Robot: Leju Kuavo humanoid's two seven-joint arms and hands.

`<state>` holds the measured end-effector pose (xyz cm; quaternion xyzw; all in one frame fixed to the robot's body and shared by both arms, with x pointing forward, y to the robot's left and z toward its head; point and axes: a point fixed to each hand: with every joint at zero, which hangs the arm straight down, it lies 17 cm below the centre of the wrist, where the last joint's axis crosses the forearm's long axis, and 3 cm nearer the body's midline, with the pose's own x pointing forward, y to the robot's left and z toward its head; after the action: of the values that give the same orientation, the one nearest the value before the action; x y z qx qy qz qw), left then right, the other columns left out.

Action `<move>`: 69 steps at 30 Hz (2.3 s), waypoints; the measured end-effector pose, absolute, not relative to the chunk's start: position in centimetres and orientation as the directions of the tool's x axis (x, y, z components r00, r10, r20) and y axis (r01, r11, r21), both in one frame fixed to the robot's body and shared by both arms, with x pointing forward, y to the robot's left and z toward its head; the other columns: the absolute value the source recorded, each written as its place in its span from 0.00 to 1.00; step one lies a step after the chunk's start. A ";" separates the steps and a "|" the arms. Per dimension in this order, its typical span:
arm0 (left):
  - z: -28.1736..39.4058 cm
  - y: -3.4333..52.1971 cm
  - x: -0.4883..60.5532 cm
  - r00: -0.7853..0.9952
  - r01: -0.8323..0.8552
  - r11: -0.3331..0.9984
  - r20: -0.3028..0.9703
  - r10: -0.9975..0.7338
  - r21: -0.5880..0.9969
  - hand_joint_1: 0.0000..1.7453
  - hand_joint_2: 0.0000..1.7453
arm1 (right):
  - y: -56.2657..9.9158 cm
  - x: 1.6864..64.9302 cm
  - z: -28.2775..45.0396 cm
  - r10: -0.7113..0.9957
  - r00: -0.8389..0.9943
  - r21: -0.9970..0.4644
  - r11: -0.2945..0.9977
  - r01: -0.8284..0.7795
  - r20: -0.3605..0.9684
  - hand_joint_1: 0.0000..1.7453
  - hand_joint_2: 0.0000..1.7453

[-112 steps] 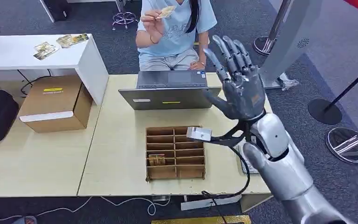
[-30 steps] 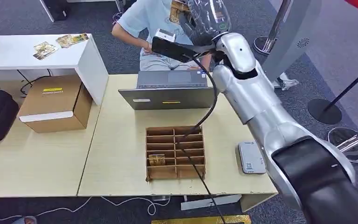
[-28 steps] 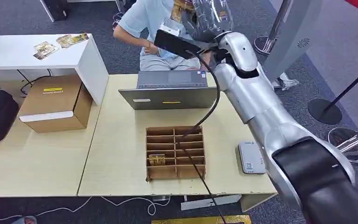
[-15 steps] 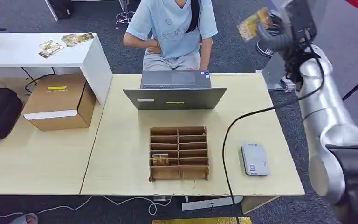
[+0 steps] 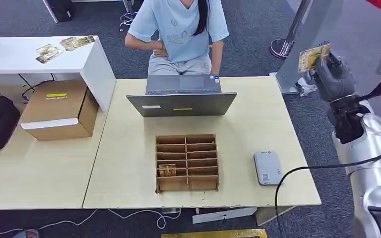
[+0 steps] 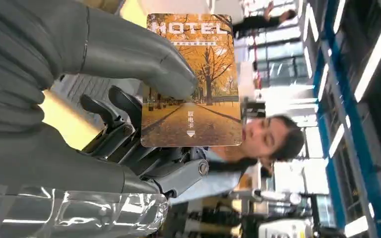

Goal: Pass the card to the sensor for recognition and then transmit it.

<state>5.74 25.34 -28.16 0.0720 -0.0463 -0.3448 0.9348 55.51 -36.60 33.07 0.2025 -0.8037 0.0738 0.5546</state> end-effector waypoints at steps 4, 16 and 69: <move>-28.2 25.4 5.8 0.755 0.640 0.749 0.040 -0.654 0.168 0.00 1.00 | -35.9 53.9 31.3 -0.279 -0.272 0.134 0.882 -0.452 0.921 1.00 1.00; -28.1 25.0 6.0 0.754 0.640 0.751 0.053 -0.654 0.166 0.00 1.00 | -30.5 47.7 16.1 -0.055 -0.063 0.019 0.885 -0.465 0.996 1.00 1.00; -28.2 25.1 5.5 0.759 0.637 0.753 0.033 -0.650 0.166 0.00 1.00 | -42.9 43.7 9.5 0.327 0.081 -0.327 0.945 -0.006 0.942 1.00 1.00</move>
<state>5.51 25.08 -28.16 0.0723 -0.0443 -0.3443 0.9350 43.75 -42.90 9.51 -0.1199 -0.6680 0.1148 0.7254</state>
